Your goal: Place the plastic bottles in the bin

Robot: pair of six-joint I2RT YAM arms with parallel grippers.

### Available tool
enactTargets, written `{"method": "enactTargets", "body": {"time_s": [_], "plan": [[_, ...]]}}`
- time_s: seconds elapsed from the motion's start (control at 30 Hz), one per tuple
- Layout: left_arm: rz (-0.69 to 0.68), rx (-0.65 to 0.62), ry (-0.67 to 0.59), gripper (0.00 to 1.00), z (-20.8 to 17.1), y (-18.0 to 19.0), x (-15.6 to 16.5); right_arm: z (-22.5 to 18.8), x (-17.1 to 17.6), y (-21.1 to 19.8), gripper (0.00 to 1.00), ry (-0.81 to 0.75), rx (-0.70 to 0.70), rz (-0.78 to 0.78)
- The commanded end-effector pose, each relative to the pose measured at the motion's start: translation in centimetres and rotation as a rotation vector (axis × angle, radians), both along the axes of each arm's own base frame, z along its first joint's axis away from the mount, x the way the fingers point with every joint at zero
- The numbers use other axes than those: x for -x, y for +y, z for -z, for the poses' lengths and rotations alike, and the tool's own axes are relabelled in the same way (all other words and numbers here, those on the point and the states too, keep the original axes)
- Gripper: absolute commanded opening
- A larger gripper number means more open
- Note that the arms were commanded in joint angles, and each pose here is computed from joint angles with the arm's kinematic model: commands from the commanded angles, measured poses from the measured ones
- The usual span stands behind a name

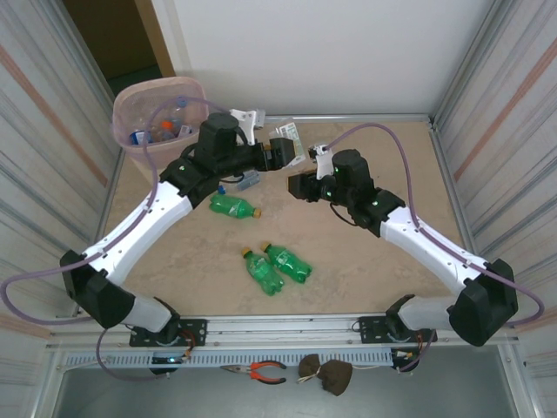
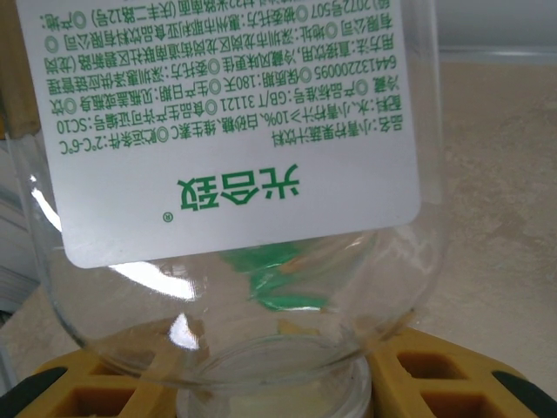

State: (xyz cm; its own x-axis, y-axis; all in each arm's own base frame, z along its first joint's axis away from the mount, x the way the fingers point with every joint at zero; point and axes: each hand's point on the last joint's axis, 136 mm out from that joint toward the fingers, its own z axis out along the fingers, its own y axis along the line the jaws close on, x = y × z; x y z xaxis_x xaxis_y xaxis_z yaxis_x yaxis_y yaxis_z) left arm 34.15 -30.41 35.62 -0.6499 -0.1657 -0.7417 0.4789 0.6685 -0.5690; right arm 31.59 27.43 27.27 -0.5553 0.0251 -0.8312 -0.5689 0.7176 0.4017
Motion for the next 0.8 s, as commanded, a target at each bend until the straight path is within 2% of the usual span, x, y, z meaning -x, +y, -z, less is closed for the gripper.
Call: {"method": "enactTargets", "body": {"time_s": [0.0, 0.2, 0.63, 0.77], "plan": [[-0.077, -0.02, -0.029, 0.84, -0.8, 0.3, -1.0, -3.5, 0.6, 0.1, 0.19, -0.062, -0.072, 0.005], [-0.06, -0.004, -0.036, 0.74, -0.7, -0.6, -0.8, -4.1, 1.1, 0.2, 0.19, -0.072, -0.083, 0.002], [-0.01, 0.028, -0.047, 0.43, -1.4, -1.2, 0.0, -3.8, 1.1, 0.2, 0.19, -0.087, -0.058, 0.019], [-0.009, 0.028, -0.058, 0.37, -1.7, -1.1, 0.1, -3.9, 1.1, -0.1, 0.22, -0.091, -0.05, 0.031]]}}
